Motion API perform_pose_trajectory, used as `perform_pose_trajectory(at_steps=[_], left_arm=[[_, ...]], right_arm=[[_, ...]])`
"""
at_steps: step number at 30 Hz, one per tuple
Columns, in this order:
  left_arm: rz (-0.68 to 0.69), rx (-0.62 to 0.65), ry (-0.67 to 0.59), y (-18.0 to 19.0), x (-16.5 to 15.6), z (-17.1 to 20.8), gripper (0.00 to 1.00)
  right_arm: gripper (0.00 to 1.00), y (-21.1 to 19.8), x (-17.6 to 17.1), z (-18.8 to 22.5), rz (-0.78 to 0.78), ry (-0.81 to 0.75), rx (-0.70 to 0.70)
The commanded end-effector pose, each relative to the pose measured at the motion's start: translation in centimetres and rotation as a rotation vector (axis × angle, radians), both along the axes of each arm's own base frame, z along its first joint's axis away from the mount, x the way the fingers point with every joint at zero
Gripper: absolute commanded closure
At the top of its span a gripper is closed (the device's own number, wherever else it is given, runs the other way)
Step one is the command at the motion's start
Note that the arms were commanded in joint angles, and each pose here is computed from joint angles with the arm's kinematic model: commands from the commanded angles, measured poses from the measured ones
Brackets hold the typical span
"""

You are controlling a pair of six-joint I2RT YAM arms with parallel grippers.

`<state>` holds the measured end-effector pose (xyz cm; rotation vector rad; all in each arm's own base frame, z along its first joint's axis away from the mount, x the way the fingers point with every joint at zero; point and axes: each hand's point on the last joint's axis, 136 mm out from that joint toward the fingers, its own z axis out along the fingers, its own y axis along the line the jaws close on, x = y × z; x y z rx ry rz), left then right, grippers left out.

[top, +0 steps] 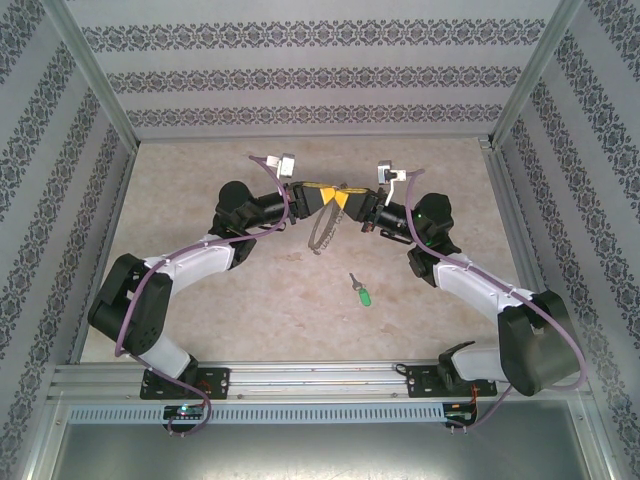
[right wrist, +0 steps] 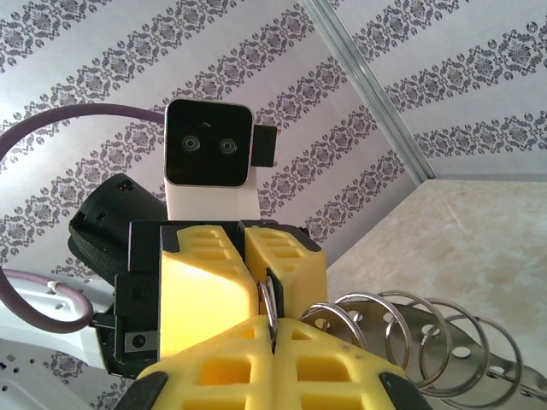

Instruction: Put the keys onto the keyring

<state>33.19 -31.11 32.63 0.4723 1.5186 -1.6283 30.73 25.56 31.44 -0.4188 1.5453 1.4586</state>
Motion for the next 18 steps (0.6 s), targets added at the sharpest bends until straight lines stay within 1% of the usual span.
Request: perform_pose_trajectory(at_steps=[1, 3, 5, 6, 7, 8, 10, 13, 18], left_arm=[[-0.038, -0.034, -0.075, -0.6, -1.4, 1.5, 0.9], [-0.03, -0.03, -0.079, -0.5, -1.4, 1.5, 0.92], [-0.023, -0.029, -0.089, -0.5, -1.3, 1.7, 1.0], [-0.02, -0.028, -0.094, -0.5, -1.3, 1.8, 1.0], [-0.02, -0.025, -0.098, -0.5, -1.3, 1.9, 1.0], [-0.021, -0.021, -0.102, -0.6, -1.3, 2.0, 1.0], [-0.029, -0.003, -0.114, -0.7, -1.4, 2.1, 1.0], [-0.043, 0.043, -0.143, -0.8, -1.7, 1.8, 1.0], [-0.097, 0.136, -0.187, -1.3, -2.5, 1.3, 1.0]], right_arm=[[1.0, 0.2, 0.0, 2.1, -0.001, -0.07, 0.029], [1.0, 0.1, -0.1, 2.0, 0.001, -0.066, 0.028], [1.0, 0.1, -0.1, 1.9, 0.003, -0.064, 0.025], [1.0, 0.0, -0.2, 1.9, 0.004, -0.059, 0.024], [0.9, -0.3, 0.0, 1.9, -0.005, -0.053, 0.025], [0.83, -0.7, 0.0, 1.9, -0.014, -0.05, 0.025], [0.75, -1.9, -0.1, 1.7, -0.04, -0.041, 0.022], [0.7, -3.7, -0.1, 1.4, -0.106, -0.024, 0.006], [0.69, -4.4, -1.1, 1.1, -0.118, -0.011, -0.039]])
